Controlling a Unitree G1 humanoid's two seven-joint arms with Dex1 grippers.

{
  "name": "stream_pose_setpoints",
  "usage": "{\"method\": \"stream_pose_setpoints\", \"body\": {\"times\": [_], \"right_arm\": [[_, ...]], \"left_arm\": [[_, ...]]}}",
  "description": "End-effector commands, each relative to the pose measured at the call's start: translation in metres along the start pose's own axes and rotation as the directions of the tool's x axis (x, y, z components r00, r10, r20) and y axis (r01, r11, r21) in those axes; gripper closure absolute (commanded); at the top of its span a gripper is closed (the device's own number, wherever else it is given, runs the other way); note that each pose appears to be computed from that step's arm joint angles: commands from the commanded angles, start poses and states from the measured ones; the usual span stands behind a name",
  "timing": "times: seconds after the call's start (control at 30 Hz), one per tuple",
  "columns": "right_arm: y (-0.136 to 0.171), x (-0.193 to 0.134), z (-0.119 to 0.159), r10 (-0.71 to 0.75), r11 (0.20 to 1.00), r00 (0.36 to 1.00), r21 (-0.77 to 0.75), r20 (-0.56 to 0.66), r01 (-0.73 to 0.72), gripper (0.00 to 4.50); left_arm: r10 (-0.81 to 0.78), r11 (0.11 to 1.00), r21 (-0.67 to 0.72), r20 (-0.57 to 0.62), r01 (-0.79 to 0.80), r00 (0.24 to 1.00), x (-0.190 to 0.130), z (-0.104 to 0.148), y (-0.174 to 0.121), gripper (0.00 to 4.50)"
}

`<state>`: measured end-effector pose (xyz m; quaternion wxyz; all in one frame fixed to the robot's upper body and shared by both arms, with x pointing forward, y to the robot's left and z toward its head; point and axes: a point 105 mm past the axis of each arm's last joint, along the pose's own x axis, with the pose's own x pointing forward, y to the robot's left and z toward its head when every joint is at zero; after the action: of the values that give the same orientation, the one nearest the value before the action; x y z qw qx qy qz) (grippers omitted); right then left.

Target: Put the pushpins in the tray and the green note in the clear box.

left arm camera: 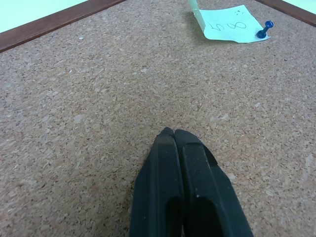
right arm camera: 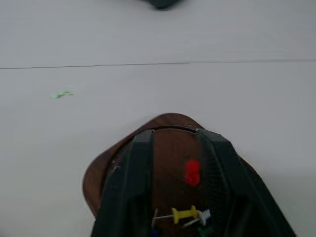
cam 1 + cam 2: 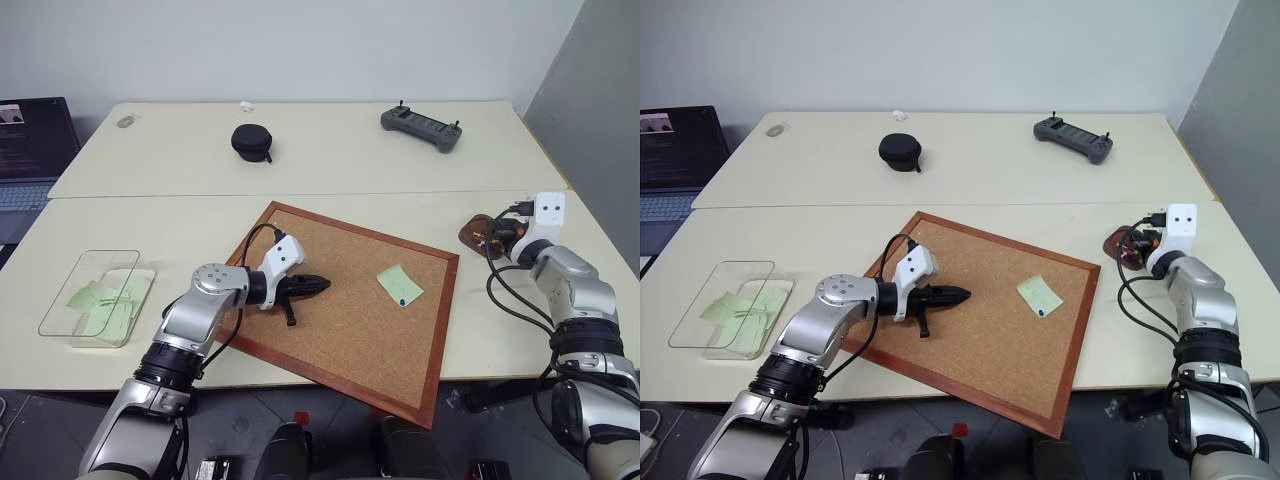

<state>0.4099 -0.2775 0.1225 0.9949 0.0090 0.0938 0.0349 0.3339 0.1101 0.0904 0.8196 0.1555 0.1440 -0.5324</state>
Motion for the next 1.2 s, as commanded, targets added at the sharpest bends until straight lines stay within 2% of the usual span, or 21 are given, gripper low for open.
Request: {"method": "stream_pose_setpoints", "body": {"times": [0.03, 0.07, 0.27, 0.33, 0.43, 0.53, 0.6, 0.73, 0.8, 0.97, 1.2], "right_arm": [[-0.004, -0.001, 0.023, -0.006, 1.000, 0.997, -0.017, 0.078, 0.007, 2.06], [-0.004, -0.002, 0.023, -0.006, 1.000, 0.997, -0.018, 0.079, 0.007, 1.85], [0.002, -0.007, 0.032, 0.041, 0.999, 0.990, -0.036, 0.133, -0.037, 1.85], [0.009, -0.011, 0.036, 0.089, 0.994, 0.985, -0.083, 0.151, -0.077, 1.85], [0.033, -0.022, 0.040, 0.234, 0.966, 0.956, -0.156, 0.176, -0.207, 1.85], [0.076, -0.045, 0.036, 0.474, 0.861, 0.868, -0.280, 0.145, -0.424, 1.85], [0.093, -0.057, 0.029, 0.563, 0.798, 0.820, -0.325, 0.104, -0.507, 1.85], [0.136, -0.090, 0.002, 0.736, 0.627, 0.676, -0.361, -0.015, -0.691, 1.85], [0.146, -0.099, -0.009, 0.765, 0.586, 0.642, -0.365, -0.046, -0.724, 1.85], [0.157, -0.103, -0.029, 0.773, 0.558, 0.629, -0.386, -0.082, -0.735, 1.85], [0.163, -0.102, -0.035, 0.779, 0.538, 0.620, -0.409, -0.093, -0.737, 1.85]], "left_arm": [[0.009, 1.000, 0.003, -0.028, -0.009, 1.000, -0.001, -0.005, 0.000, 4.50], [0.009, 1.000, 0.003, -0.028, -0.009, 1.000, -0.001, -0.005, 0.000, 4.50], [0.004, 1.000, 0.007, -0.026, -0.003, 1.000, 0.001, -0.004, -0.001, 4.50], [0.003, 1.000, 0.008, -0.027, -0.002, 1.000, 0.001, -0.004, -0.001, 4.50], [0.003, 1.000, 0.008, -0.026, -0.002, 1.000, 0.001, -0.003, -0.001, 4.50], [0.005, 1.000, 0.007, -0.027, -0.004, 1.000, 0.000, -0.004, -0.001, 4.50], [0.005, 1.000, 0.006, -0.028, -0.005, 1.000, 0.000, -0.004, 0.000, 4.50], [0.007, 1.000, 0.006, -0.028, -0.007, 1.000, 0.000, -0.004, 0.000, 4.50], [0.006, 1.000, 0.006, -0.027, -0.006, 1.000, 0.000, -0.003, 0.000, 4.50], [0.004, 1.000, 0.007, -0.027, -0.003, 1.000, 0.001, -0.003, 0.000, 4.50], [0.002, 1.000, 0.009, -0.028, -0.002, 1.000, 0.001, -0.003, -0.001, 4.50]]}}
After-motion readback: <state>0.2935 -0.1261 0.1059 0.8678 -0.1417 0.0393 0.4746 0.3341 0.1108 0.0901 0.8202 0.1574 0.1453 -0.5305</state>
